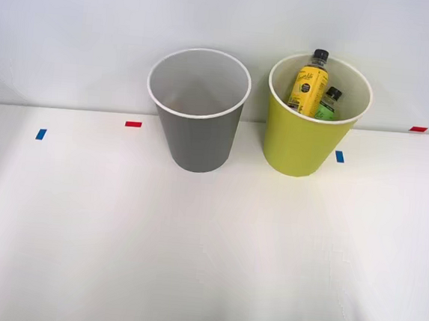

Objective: Put cans in the gray bin, plastic bottles in the light green bin

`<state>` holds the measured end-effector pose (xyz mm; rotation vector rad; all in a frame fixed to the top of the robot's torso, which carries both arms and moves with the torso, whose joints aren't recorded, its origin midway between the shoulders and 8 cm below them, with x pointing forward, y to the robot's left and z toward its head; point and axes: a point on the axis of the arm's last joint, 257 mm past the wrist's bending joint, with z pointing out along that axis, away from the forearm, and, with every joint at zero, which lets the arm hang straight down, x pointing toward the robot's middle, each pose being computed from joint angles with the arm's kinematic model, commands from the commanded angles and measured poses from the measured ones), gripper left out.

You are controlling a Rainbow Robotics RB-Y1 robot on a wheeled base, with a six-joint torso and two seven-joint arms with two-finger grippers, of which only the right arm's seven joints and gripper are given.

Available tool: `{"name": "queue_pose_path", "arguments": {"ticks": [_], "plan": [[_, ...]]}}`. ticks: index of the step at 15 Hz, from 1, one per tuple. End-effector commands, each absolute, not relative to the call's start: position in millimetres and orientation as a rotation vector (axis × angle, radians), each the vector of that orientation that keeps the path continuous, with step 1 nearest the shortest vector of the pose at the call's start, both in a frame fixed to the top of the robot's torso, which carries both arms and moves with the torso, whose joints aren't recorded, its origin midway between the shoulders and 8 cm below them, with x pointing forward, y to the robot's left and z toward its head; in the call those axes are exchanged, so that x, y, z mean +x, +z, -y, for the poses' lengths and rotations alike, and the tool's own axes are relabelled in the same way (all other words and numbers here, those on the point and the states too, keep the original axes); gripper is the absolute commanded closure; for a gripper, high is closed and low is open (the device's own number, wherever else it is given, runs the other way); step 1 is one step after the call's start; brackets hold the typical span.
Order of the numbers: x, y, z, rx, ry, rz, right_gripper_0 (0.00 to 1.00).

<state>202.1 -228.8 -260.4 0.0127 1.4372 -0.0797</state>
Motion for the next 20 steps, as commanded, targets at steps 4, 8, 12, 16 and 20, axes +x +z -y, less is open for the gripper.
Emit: {"name": "queue_pose_path", "arguments": {"ticks": [4,8,12,16,20], "plan": [[202.1,-260.4,228.8,0.013,-0.080,-1.437,0.00],[202.1,-260.4,228.8,0.013,-0.080,-1.437,0.00],[202.1,-260.4,228.8,0.013,-0.080,-1.437,0.00],[202.1,-260.4,228.8,0.013,-0.080,-1.437,0.00],[202.1,-260.4,228.8,0.013,-0.080,-1.437,0.00]]}}
